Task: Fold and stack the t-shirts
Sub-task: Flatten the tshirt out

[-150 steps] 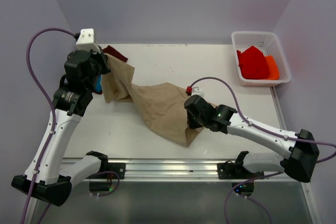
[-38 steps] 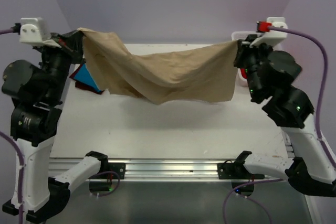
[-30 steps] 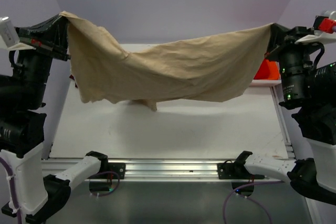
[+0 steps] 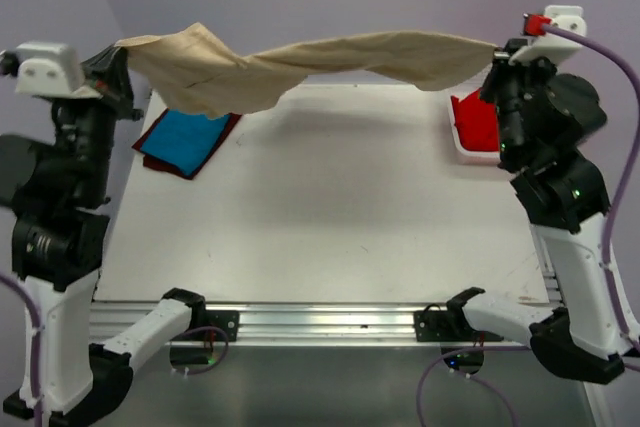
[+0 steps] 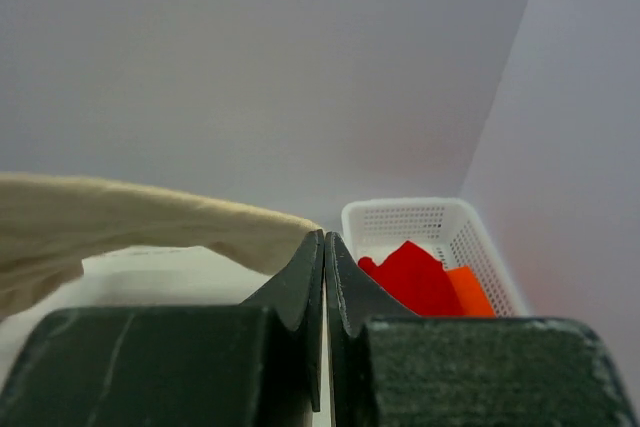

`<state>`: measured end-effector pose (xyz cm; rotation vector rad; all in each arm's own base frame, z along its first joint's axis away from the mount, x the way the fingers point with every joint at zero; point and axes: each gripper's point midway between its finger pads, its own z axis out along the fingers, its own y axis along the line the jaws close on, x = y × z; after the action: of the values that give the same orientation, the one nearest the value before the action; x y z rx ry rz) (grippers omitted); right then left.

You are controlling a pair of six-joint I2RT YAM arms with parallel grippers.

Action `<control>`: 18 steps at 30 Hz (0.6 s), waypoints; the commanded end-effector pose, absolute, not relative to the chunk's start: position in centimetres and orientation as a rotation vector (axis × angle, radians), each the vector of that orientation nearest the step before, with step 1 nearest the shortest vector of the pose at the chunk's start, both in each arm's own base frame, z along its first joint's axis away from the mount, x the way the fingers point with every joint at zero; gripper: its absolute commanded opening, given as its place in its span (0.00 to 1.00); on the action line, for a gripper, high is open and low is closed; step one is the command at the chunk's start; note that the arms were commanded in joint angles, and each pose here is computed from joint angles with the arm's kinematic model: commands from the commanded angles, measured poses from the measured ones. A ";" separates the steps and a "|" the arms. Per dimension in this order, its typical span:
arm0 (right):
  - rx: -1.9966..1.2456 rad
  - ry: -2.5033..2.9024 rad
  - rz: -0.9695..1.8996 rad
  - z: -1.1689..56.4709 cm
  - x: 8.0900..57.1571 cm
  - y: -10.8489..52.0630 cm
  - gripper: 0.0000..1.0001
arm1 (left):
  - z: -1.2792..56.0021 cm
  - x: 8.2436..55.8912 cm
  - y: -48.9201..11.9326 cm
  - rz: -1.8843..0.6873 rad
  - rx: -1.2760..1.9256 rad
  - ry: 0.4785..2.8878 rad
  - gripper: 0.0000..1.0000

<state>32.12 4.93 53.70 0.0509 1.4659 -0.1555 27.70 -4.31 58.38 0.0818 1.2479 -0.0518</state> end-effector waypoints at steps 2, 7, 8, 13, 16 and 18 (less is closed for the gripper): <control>0.025 1.463 -0.049 52.4 29.3 5.5 0.00 | 58.6 24.2 -3.1 -0.060 0.047 1.197 0.00; 0.025 1.422 0.021 54.7 26.3 4.8 0.00 | 61.5 21.4 -4.2 -0.171 0.084 1.157 0.00; 0.026 1.422 0.027 55.0 26.0 4.6 0.00 | 62.4 21.5 -4.4 -0.182 0.086 1.148 0.00; 0.057 1.480 -0.029 54.8 29.3 5.5 0.00 | 61.5 26.6 -5.7 -0.172 0.094 1.216 0.00; 0.058 1.577 -0.136 51.5 34.6 7.2 0.00 | 59.0 32.9 -6.5 -0.108 0.088 1.305 0.00; 0.077 1.605 -0.159 50.8 37.3 7.5 0.00 | 56.8 38.4 -7.4 -0.052 0.104 1.385 0.00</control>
<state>31.99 6.31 54.63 0.0713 1.4900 -0.0623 30.93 -6.28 60.50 0.0903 1.2644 -0.1290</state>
